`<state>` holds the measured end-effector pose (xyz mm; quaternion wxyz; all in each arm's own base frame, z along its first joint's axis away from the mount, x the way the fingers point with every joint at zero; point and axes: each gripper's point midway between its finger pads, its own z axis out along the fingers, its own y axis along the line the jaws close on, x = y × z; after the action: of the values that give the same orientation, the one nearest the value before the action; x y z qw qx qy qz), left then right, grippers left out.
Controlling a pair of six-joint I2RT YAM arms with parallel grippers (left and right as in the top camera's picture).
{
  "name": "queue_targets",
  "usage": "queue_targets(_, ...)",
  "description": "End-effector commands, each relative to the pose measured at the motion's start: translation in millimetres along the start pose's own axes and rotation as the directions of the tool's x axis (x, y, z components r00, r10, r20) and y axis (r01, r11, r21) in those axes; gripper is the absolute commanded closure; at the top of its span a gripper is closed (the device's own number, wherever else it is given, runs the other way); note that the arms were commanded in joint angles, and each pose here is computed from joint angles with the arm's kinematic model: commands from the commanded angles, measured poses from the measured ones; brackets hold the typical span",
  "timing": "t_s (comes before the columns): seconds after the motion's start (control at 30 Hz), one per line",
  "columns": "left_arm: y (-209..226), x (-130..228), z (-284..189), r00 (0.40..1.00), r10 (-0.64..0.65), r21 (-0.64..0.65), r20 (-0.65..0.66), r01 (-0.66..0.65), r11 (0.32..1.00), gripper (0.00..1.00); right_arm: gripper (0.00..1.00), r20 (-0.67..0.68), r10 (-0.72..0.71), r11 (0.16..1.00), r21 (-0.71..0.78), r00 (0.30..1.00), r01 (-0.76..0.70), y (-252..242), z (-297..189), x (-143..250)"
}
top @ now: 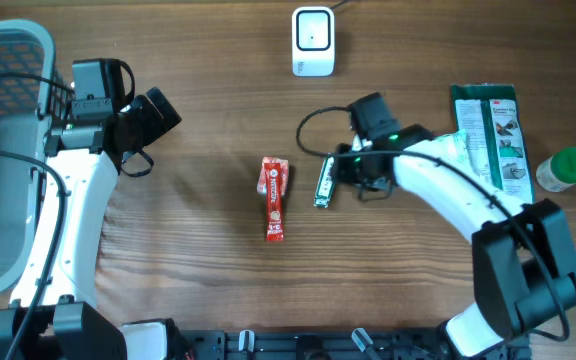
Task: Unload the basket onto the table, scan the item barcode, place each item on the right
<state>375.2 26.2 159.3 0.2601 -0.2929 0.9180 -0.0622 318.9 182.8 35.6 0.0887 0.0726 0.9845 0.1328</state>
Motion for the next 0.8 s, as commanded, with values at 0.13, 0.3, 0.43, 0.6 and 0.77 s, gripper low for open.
queue_targets(0.13,0.5,-5.3,-4.9,1.0,-0.002,-0.002,0.021,0.002,1.0,0.0,0.44,0.195,0.012,0.988,0.151,0.981,-0.042,14.7,-4.2,-6.0)
queue_targets(0.3,0.5,-5.3,-4.9,1.0,-0.002,-0.002,0.021,0.002,1.0,0.0,0.44,0.191,0.0,0.984,0.174,0.982,-0.034,17.4,7.0,-0.1)
queue_targets(0.43,0.5,-5.3,-4.9,1.0,-0.002,-0.002,0.021,0.002,1.0,0.0,0.44,0.174,-0.006,0.98,0.197,0.985,-0.028,12.7,16.0,2.6)
queue_targets(0.6,0.5,-5.3,-4.9,1.0,-0.003,-0.002,0.021,0.003,1.0,0.0,0.46,0.156,-0.061,0.975,0.219,0.986,0.026,9.4,17.5,3.5)
queue_targets(0.77,0.5,-5.3,-4.9,1.0,-0.003,-0.002,0.021,0.003,1.0,0.0,0.5,0.141,-0.075,0.971,0.234,0.987,0.04,4.3,17.0,4.3)
